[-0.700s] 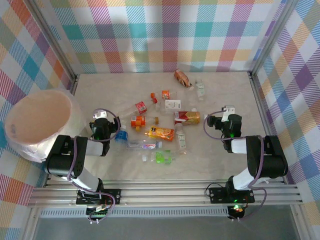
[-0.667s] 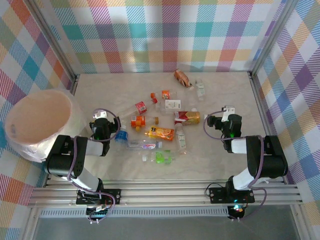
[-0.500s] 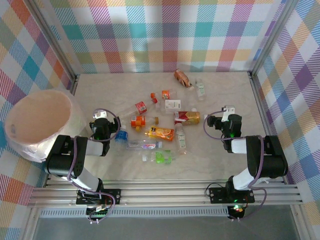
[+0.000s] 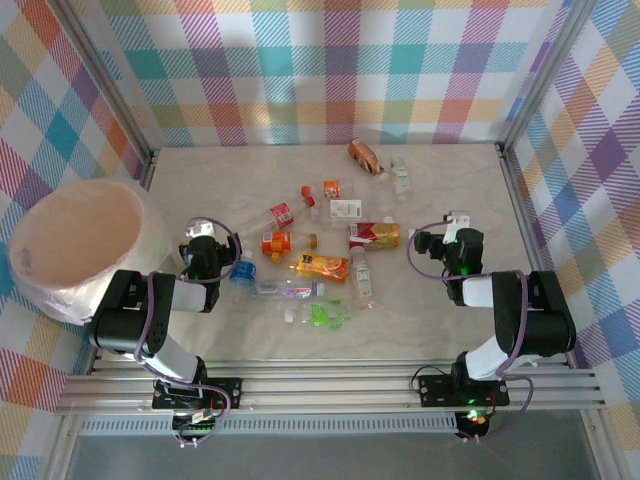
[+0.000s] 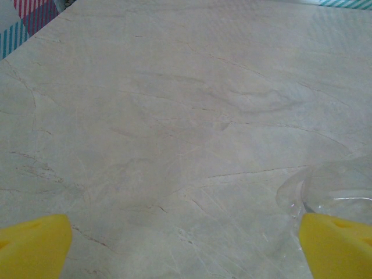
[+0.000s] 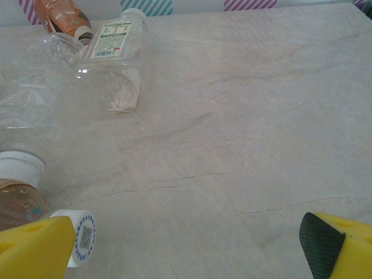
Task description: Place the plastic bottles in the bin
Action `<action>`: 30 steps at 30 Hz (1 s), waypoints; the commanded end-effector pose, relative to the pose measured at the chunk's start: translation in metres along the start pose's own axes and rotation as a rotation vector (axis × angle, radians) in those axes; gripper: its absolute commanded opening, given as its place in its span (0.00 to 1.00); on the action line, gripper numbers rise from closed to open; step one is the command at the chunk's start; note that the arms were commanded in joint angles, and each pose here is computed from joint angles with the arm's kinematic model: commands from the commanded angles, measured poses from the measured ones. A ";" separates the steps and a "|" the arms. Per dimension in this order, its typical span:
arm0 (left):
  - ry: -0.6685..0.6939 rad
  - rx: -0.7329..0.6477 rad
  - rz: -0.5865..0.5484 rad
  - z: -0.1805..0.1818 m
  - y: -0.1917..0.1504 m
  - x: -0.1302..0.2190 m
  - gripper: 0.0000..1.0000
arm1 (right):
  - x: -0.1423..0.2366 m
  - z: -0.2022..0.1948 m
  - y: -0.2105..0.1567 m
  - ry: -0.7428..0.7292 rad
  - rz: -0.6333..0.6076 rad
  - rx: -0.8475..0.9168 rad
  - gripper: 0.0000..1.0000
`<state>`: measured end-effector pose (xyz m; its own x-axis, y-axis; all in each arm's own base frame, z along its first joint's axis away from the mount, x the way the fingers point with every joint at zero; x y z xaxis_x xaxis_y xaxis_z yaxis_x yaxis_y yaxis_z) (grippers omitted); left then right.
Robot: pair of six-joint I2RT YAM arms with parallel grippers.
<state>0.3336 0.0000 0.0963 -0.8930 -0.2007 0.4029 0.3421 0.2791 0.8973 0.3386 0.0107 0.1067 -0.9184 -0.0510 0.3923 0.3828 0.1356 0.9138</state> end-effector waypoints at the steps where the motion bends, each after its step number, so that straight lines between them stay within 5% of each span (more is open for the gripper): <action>1: -0.005 -0.006 -0.034 -0.003 0.009 0.000 1.00 | 0.000 -0.001 0.007 -0.008 -0.036 -0.008 1.00; 12: 0.027 -0.086 0.005 -0.027 0.045 0.019 1.00 | 0.023 -0.005 0.038 -0.015 -0.052 -0.011 1.00; 20: 0.067 0.162 0.075 -0.048 0.098 0.052 1.00 | 0.058 -0.005 0.058 0.004 0.086 -0.233 1.00; 30: 0.017 0.455 0.526 -0.079 0.083 0.085 1.00 | 0.051 0.033 0.063 0.319 0.470 -0.448 1.00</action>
<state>0.3351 -0.0569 0.2478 -0.7949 -0.0232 0.6064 0.4507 0.6466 0.6155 0.3226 0.0326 0.1925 -0.7460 -0.2463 0.6187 0.6611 -0.1617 0.7327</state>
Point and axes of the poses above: each hand's point on the last joint's axis, 136 mm out from that joint toward the fingers, its own x axis back along the fingers, its own z axis along the line the jaws close on, y = z × x, the point moved 6 cm from there along x, back along the fingers, and after that the axes turned 10 degrees about x, right-handed, at the moved point
